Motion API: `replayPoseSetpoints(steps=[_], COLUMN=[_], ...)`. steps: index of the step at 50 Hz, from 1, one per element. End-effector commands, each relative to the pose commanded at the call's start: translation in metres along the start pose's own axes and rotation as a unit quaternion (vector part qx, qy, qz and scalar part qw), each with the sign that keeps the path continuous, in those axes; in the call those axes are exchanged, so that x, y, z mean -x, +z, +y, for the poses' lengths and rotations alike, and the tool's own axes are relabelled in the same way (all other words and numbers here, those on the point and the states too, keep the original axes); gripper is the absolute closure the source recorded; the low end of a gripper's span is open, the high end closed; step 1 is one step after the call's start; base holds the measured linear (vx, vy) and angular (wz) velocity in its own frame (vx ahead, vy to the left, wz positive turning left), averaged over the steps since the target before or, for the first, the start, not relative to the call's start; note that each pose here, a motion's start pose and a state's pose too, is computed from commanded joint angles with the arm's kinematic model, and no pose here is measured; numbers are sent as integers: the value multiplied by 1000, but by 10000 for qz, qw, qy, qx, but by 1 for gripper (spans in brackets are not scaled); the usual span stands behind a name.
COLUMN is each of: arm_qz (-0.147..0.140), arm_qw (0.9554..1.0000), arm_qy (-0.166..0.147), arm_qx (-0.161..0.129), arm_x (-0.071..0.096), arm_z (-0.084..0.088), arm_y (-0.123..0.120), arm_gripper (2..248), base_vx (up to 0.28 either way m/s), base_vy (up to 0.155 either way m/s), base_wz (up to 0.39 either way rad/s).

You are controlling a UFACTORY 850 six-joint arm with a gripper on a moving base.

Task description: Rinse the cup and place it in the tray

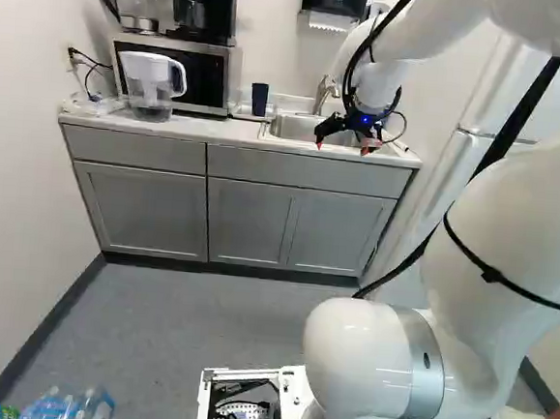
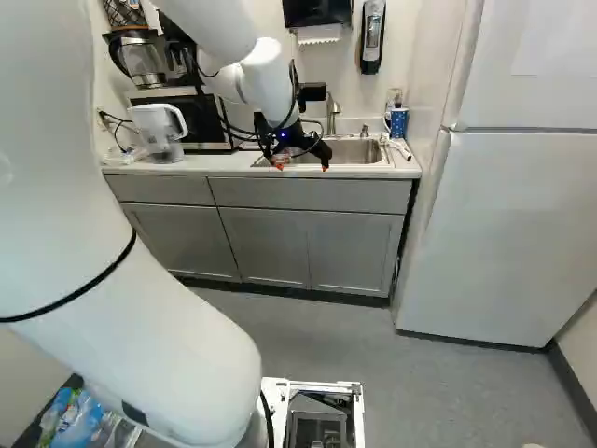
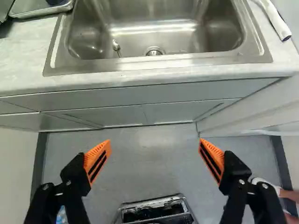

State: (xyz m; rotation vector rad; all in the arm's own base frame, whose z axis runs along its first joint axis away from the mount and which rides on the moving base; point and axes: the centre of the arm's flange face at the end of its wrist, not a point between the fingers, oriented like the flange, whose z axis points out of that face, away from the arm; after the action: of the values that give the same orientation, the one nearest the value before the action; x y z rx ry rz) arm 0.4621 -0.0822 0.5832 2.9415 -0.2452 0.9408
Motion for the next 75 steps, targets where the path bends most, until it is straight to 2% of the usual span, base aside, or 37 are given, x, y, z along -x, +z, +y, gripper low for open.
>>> replayPoseSetpoints(steps=[20,39,58,75], arm_qz=[222,533,942,1395], arm_qw=[9997,9985,9953,9897], arm_qy=[-46,-110,-191,-276], arm_qx=[-18,-50,-105,-185], arm_x=[17,42,78,119], arm_z=[-6,-13,-22,-31], arm_y=[11,24,39,51], arm_gripper=[3,3,3,3], base_vx=[0,0,0,0], base_vy=[0,0,0,0], base_wz=[0,0,0,0])
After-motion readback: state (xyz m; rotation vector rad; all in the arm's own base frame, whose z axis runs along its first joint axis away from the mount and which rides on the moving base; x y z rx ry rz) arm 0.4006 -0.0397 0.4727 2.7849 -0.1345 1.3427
